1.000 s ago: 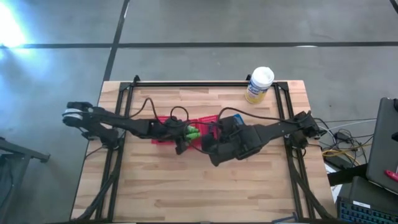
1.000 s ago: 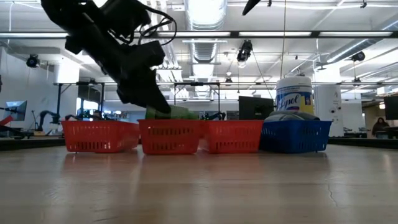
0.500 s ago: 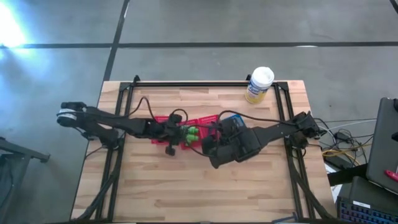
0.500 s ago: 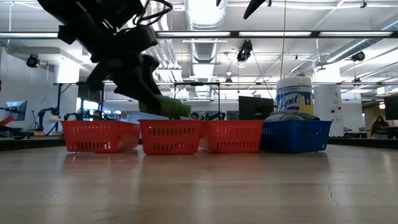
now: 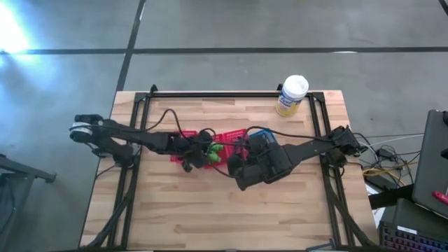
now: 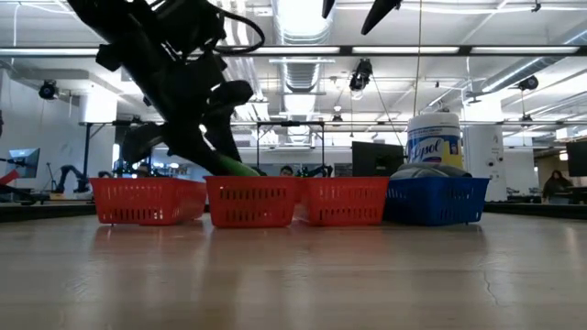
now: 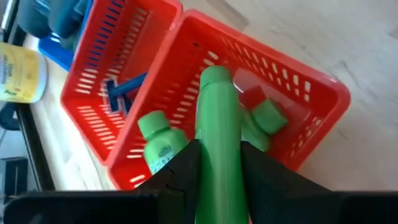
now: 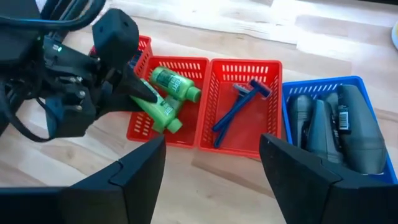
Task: Pick & Place Travel size toiletries
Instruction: Put the green shampoo into the middle red bin, then return to Home Position
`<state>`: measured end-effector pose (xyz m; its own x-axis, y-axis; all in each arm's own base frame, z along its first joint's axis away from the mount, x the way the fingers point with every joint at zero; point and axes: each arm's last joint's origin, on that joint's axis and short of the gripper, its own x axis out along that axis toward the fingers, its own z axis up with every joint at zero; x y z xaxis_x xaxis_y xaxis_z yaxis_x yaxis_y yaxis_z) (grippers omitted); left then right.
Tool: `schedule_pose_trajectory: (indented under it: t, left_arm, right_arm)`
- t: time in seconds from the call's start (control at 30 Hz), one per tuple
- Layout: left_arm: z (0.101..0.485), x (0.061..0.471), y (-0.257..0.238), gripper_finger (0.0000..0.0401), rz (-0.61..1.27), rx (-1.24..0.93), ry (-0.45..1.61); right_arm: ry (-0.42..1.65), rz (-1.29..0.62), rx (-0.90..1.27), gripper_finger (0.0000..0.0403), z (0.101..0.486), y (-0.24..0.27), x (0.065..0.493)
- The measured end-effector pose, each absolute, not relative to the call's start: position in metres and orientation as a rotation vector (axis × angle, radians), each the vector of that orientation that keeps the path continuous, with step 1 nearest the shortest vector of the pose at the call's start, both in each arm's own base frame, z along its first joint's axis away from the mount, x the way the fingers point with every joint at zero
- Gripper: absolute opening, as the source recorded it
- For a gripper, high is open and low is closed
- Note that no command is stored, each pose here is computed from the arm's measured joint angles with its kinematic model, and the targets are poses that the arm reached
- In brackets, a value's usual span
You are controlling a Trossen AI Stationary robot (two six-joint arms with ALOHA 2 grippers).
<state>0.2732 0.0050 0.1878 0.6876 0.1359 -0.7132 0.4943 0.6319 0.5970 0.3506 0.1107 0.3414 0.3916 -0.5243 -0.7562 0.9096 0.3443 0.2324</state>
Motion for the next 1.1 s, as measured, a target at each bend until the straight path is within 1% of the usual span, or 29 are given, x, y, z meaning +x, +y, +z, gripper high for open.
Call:
schedule_pose_trajectory:
  t: [0.13, 0.27, 0.43, 0.57, 0.63, 0.73, 0.83, 0.9, 1.0, 1.1]
  left_arm:
    - [0.19, 0.274, 0.006, 0.0111, -0.214, 0.89, 0.808]
    - [0.192, 0.275, 0.006, 0.0138, -0.201, 0.882, 0.804]
    - [0.193, 0.275, 0.006, 0.0168, -0.18, 0.882, 0.807]
    - [0.199, 0.273, 0.007, 0.0186, -0.095, 0.915, 0.828]
    - [0.208, 0.271, 0.005, 0.0192, -0.057, 0.897, 0.805]
    - [0.23, 0.265, -0.004, 0.0195, -0.034, 0.786, 0.7]
    - [0.252, 0.252, -0.01, 0.0192, -0.016, 0.584, 0.611]
    - [0.263, 0.24, -0.012, 0.019, -0.023, 0.396, 0.581]
    - [0.272, 0.221, -0.015, 0.0184, -0.101, 0.128, 0.575]
    - [0.276, 0.204, -0.018, 0.018, -0.187, -0.041, 0.601]
  right_arm:
    - [0.645, -1.019, 0.708, 0.025, 0.338, 0.111, 0.35]
    - [0.661, -1.024, 0.701, 0.0252, 0.334, 0.111, 0.35]
    - [0.688, -1.022, 0.704, 0.0267, 0.33, 0.112, 0.35]
    - [0.69, -0.993, 0.695, 0.0281, 0.329, 0.114, 0.352]
    - [0.688, -0.972, 0.69, 0.0288, 0.331, 0.116, 0.353]
    - [0.682, -0.925, 0.676, 0.0298, 0.337, 0.119, 0.355]
    - [0.67, -0.845, 0.659, 0.0305, 0.343, 0.125, 0.358]
    - [0.681, -0.744, 0.675, 0.0308, 0.347, 0.129, 0.364]
    - [0.685, -0.556, 0.706, 0.0305, 0.353, 0.136, 0.375]
    - [0.615, -0.407, 0.716, 0.0294, 0.351, 0.138, 0.391]
